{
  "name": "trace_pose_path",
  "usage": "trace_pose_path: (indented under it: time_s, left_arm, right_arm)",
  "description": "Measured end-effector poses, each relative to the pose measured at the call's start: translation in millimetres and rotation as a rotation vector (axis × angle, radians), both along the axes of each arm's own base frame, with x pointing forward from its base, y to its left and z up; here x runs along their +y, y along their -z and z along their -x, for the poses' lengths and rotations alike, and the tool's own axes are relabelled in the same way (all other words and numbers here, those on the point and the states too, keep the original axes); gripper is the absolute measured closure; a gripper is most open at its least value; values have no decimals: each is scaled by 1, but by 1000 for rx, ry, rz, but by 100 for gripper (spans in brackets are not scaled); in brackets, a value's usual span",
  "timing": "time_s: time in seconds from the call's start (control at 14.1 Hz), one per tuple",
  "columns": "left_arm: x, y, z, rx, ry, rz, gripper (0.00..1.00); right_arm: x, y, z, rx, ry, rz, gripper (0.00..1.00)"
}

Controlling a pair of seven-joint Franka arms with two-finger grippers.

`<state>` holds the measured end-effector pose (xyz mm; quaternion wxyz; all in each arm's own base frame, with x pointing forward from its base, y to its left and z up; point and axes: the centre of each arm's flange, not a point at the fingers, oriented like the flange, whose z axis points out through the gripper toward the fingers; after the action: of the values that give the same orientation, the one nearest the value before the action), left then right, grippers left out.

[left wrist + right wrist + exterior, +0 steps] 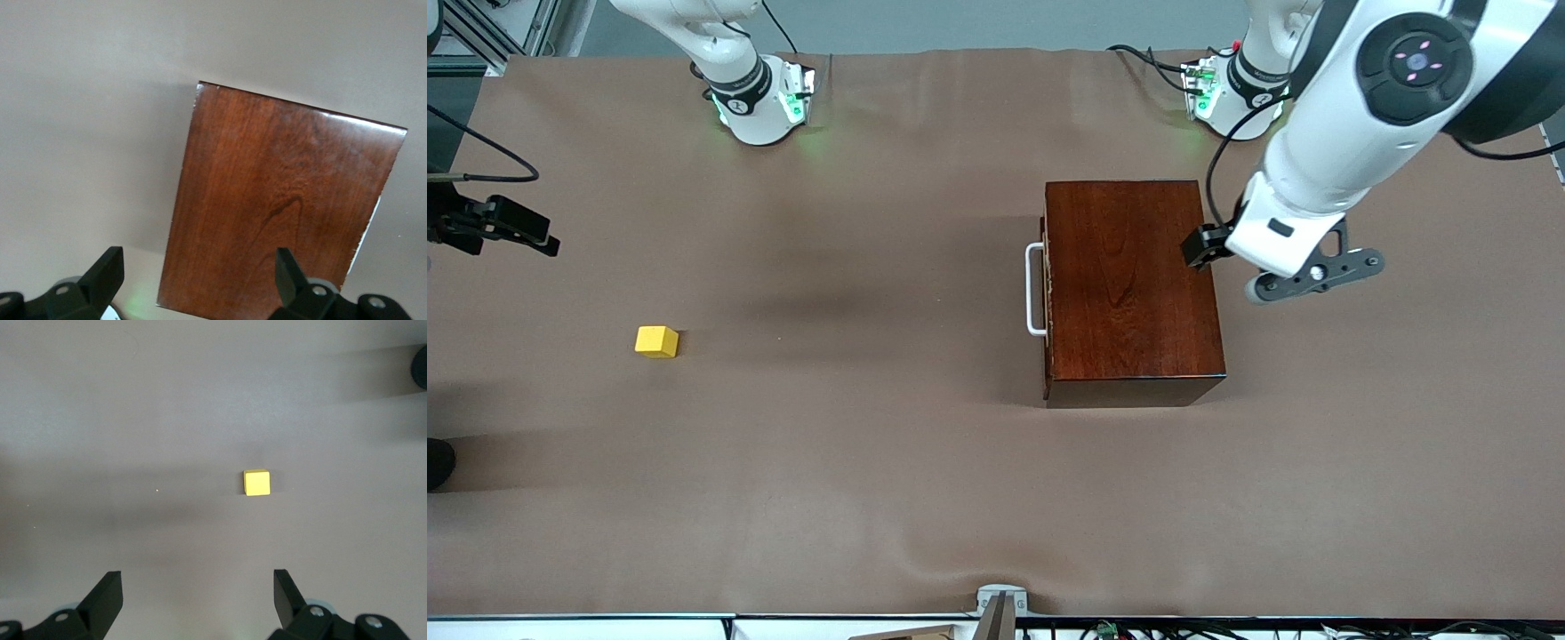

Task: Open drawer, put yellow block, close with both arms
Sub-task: 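Move the left gripper over the wooden box toward the white drawer handle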

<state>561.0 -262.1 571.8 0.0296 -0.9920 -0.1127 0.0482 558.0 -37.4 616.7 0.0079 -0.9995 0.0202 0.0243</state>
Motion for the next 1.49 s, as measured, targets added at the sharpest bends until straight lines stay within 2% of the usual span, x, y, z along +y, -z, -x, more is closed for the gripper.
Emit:
trace_pose_path:
  time_s: [0.43,0.78,1.49]
  left_arm:
    - [-42,20,-3,-5,-49,-3,0]
    - [-95,43,4,-29,-69,7,0]
    - [-155,82,11,-51,-93,18,0]
  right_arm:
    - [0,0,0,0,0,0,0]
    - [0,0,0,0,0,0,0]
    - [0,0,0,0,0,0,0]
